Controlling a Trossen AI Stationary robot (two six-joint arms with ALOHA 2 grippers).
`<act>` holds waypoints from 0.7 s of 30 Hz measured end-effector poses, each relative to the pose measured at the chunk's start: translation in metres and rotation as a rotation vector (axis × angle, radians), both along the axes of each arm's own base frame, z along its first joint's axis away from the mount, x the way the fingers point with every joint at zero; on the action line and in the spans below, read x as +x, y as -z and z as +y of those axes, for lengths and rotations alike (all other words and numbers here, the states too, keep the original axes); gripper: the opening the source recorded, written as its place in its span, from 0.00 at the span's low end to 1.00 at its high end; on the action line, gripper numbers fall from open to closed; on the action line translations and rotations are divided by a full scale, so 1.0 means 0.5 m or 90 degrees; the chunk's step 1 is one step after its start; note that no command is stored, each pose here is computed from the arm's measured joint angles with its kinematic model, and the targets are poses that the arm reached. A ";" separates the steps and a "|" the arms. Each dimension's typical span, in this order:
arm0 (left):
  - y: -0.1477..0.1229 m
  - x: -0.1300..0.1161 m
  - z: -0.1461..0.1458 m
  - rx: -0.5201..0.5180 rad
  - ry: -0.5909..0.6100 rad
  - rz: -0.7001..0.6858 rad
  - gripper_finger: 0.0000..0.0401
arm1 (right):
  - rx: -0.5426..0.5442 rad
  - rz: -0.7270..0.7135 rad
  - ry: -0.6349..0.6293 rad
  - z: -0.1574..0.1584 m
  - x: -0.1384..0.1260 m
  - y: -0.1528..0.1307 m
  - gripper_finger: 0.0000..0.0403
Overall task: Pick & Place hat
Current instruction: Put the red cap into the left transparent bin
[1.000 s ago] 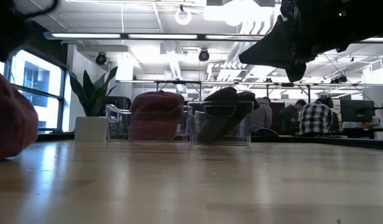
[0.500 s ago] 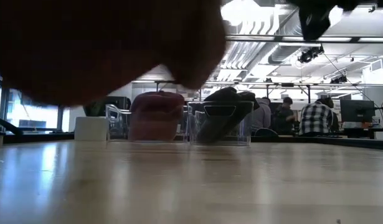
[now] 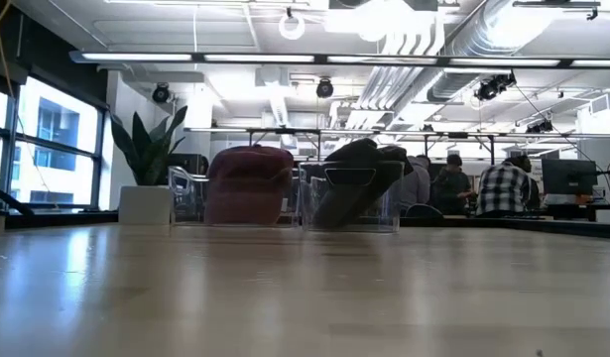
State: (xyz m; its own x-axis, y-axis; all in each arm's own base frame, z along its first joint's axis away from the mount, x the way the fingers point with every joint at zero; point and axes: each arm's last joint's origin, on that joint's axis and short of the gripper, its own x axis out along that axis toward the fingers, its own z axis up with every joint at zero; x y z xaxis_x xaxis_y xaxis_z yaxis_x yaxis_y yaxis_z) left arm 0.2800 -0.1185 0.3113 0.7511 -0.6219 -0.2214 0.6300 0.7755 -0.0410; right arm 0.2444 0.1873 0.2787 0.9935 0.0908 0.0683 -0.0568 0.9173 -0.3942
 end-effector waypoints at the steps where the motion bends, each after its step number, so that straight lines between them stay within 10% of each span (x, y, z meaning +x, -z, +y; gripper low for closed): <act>1: 0.007 0.001 0.004 -0.006 -0.001 -0.011 0.00 | -0.044 0.021 0.035 0.009 0.005 -0.007 0.58; 10: 0.033 0.006 0.027 -0.041 -0.030 -0.029 0.00 | -0.155 0.094 0.261 0.073 0.017 -0.091 0.61; 21: 0.036 0.005 0.026 -0.036 -0.026 -0.019 0.00 | -0.132 0.114 0.305 0.038 0.054 -0.093 0.51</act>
State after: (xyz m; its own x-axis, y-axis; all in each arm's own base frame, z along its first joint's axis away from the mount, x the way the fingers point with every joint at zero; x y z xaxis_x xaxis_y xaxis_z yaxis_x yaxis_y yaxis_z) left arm 0.2823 -0.1055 0.2931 0.7821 -0.6013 -0.1635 0.5992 0.7978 -0.0675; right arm 0.2712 0.2065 0.3254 0.9215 -0.3807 -0.0766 0.2652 0.7610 -0.5920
